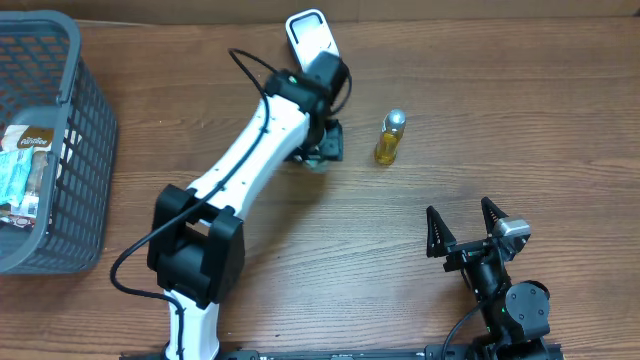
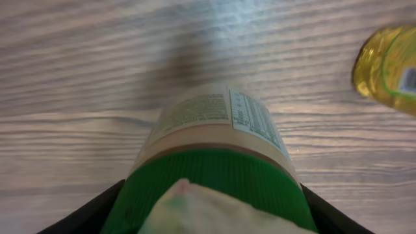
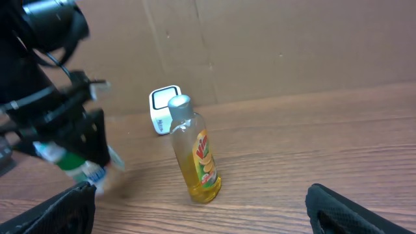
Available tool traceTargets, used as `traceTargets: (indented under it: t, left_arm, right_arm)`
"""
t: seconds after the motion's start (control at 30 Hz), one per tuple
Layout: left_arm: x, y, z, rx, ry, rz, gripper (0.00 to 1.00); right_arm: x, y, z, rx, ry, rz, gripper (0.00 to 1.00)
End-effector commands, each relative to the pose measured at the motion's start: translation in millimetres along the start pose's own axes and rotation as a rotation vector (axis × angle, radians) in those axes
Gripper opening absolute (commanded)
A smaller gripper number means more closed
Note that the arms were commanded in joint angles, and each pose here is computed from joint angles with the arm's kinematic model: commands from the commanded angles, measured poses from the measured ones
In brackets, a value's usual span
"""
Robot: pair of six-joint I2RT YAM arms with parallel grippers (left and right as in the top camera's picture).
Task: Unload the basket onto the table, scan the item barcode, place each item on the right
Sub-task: 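Carry the green-lidded jar toward the scanner and place it on the table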
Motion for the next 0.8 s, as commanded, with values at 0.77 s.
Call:
traceTargets:
  t: [0.77]
  left_arm:
    - [23.7,19.0,-3.7,0.072,0.002,-0.003,0.98]
  right_arm:
    - [0.4,1.9,-1.5,0.003,0.010,-0.004,1.00]
Point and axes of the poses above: each gripper's point midway between its finger pads, its own x axis out along the fingers, its own z axis along the line the jaws close on, y = z × x, the point moved 8 cm from there along -x, back along the fingers, and after that the axes turned 1 degree about -x, right-handed, at the moved point
